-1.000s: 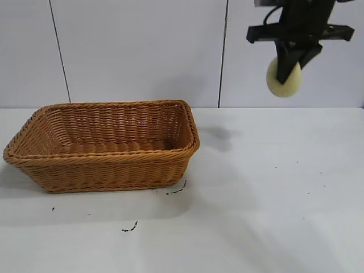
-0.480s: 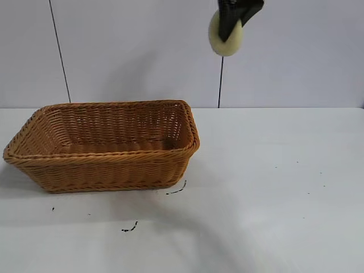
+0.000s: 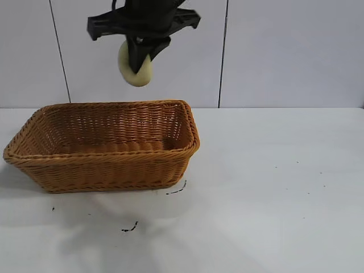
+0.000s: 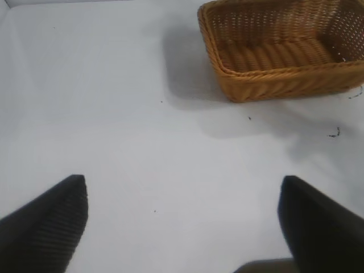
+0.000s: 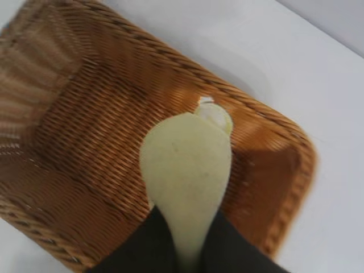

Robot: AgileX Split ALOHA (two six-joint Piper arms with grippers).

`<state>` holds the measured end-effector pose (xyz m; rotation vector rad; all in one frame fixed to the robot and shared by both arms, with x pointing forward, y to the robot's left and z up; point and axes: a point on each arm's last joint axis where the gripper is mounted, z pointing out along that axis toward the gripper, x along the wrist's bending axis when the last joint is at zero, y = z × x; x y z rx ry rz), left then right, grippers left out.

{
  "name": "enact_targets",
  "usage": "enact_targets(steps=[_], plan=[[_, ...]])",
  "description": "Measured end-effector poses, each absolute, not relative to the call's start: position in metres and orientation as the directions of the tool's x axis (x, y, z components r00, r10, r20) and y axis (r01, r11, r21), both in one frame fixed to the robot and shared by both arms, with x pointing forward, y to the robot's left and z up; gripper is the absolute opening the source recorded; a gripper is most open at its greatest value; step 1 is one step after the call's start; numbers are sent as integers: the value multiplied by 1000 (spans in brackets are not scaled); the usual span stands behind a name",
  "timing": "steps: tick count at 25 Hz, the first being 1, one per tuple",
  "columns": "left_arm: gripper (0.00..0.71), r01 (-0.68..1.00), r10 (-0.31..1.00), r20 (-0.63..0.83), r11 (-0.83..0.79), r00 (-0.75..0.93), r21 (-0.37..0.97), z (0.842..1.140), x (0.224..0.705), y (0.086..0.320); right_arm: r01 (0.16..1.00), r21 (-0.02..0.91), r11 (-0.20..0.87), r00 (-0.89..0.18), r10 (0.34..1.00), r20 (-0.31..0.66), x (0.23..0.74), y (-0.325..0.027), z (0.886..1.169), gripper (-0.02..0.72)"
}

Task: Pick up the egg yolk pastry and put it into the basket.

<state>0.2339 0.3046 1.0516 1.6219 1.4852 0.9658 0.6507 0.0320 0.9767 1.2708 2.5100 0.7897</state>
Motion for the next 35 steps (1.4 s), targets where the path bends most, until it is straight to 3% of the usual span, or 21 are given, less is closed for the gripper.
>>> enact_targets(steps=[5, 8, 10, 13, 16, 26, 30, 35], plan=[[693, 455, 997, 55, -74, 54, 887, 1052, 234, 305, 701, 525, 483, -597, 800, 63, 655, 37, 943, 34], [693, 455, 997, 55, -74, 54, 887, 1052, 234, 305, 699, 522, 488, -603, 795, 64, 655, 38, 941, 90], [693, 455, 997, 55, -74, 54, 887, 1052, 234, 305, 692, 522, 499, -612, 789, 57, 655, 38, 941, 204], [693, 455, 997, 55, -74, 54, 887, 1052, 234, 305, 698, 500, 512, -615, 786, 54, 653, 37, 941, 517], [693, 455, 997, 55, -74, 54, 887, 1052, 234, 305, 706, 480, 521, -616, 786, 54, 650, 35, 944, 654], [693, 455, 997, 55, -74, 54, 887, 1052, 234, 305, 675, 547, 494, -601, 799, 21, 641, 13, 1026, 689], [693, 455, 997, 55, -74, 54, 887, 1052, 234, 305, 704, 528, 475, -558, 830, -3, 650, -16, 1042, 692], [693, 455, 997, 55, -74, 54, 887, 1052, 234, 305, 768, 504, 396, -443, 896, -28, 679, -76, 1047, 695]])
